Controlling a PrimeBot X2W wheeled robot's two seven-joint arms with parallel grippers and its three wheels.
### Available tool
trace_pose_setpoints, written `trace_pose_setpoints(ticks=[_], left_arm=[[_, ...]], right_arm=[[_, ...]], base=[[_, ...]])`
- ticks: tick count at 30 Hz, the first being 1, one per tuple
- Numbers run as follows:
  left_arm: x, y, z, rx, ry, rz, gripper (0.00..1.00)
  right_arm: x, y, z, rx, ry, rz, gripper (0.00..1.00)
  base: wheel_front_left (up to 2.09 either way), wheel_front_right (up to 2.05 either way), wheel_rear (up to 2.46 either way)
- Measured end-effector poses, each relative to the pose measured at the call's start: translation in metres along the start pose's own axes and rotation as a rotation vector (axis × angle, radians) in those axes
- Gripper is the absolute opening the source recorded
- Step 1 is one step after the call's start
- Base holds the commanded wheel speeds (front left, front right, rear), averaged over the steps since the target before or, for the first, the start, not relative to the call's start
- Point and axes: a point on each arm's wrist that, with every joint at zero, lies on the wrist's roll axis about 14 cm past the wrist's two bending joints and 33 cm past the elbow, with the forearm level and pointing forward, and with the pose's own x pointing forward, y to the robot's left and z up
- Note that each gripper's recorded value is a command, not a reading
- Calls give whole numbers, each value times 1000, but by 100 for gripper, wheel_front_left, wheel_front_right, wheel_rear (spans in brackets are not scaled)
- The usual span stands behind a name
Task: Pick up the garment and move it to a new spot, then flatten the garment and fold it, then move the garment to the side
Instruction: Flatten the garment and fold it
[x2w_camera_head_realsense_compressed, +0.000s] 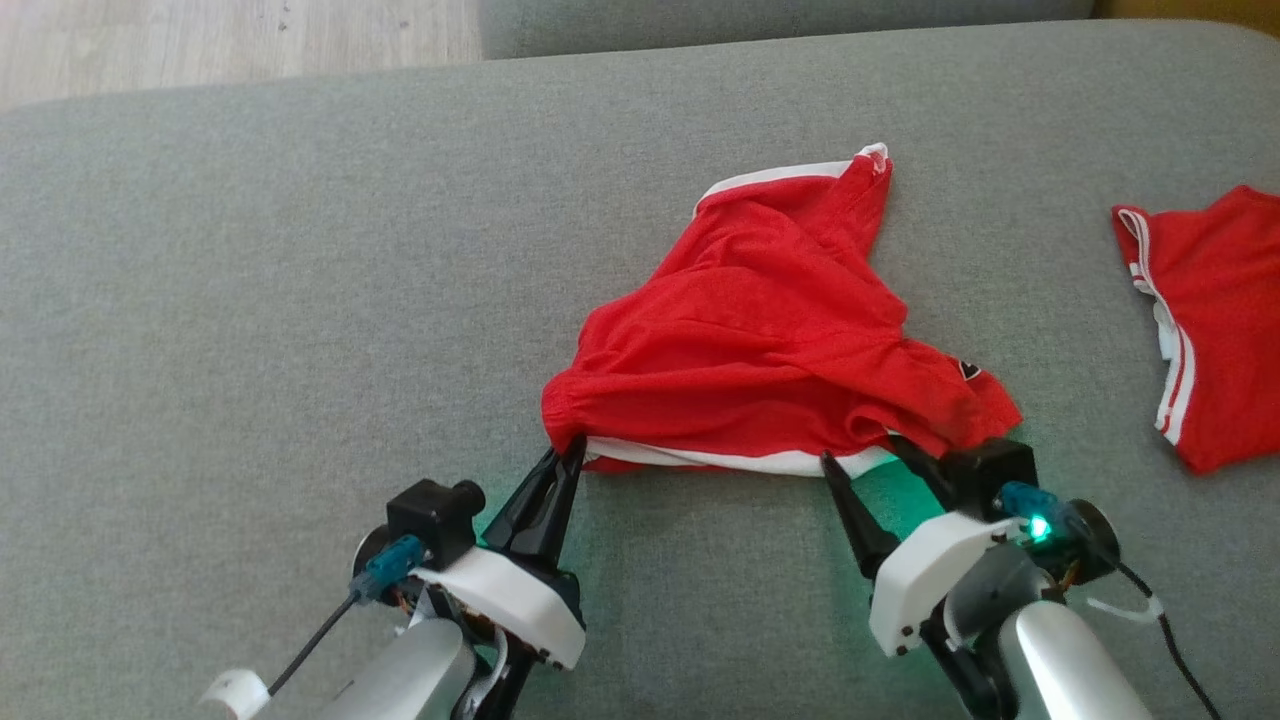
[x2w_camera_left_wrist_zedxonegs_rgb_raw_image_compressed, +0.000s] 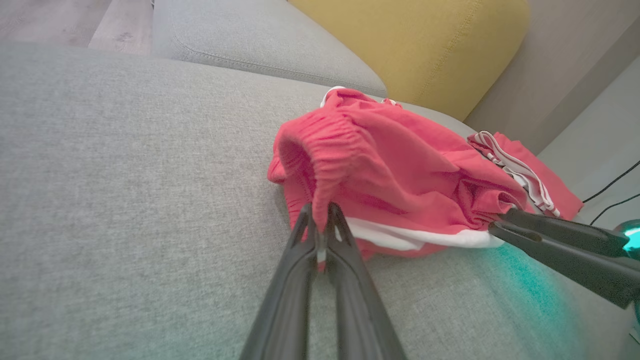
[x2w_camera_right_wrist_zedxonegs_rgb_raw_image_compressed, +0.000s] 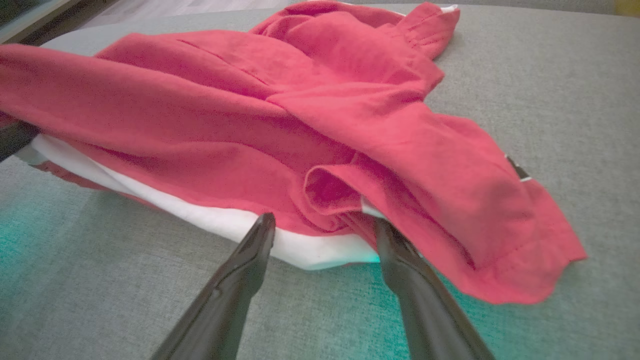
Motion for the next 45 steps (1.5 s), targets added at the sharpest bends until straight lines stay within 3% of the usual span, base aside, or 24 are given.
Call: trace_pose_setpoints(ticks=[8, 18, 28, 37, 42, 45], left_arm=[[0, 0, -3, -1, 9, -2, 0], [0, -2, -3, 4, 11, -15, 0], [2, -1, -5, 0, 20, -12, 0], [-2, -1, -3, 5, 13, -7, 0], [-5, -1, 0, 10, 3, -4, 0], [-5, -3, 1, 7, -1, -6, 0]], right_arm=[[0, -33, 1, 34, -14, -91, 100], [-3, -54, 19, 184, -109, -132, 100], [0, -62, 42, 78, -162, -158, 100], [13, -44, 38, -51, -69, -118, 100], [1, -34, 51, -128, -101, -94, 100], [-15, -21, 32, -157, -36, -67, 100]], base=[[0, 0, 0], [0, 0, 0], [0, 0, 0], [0, 0, 0], [0, 0, 0], [0, 0, 0]])
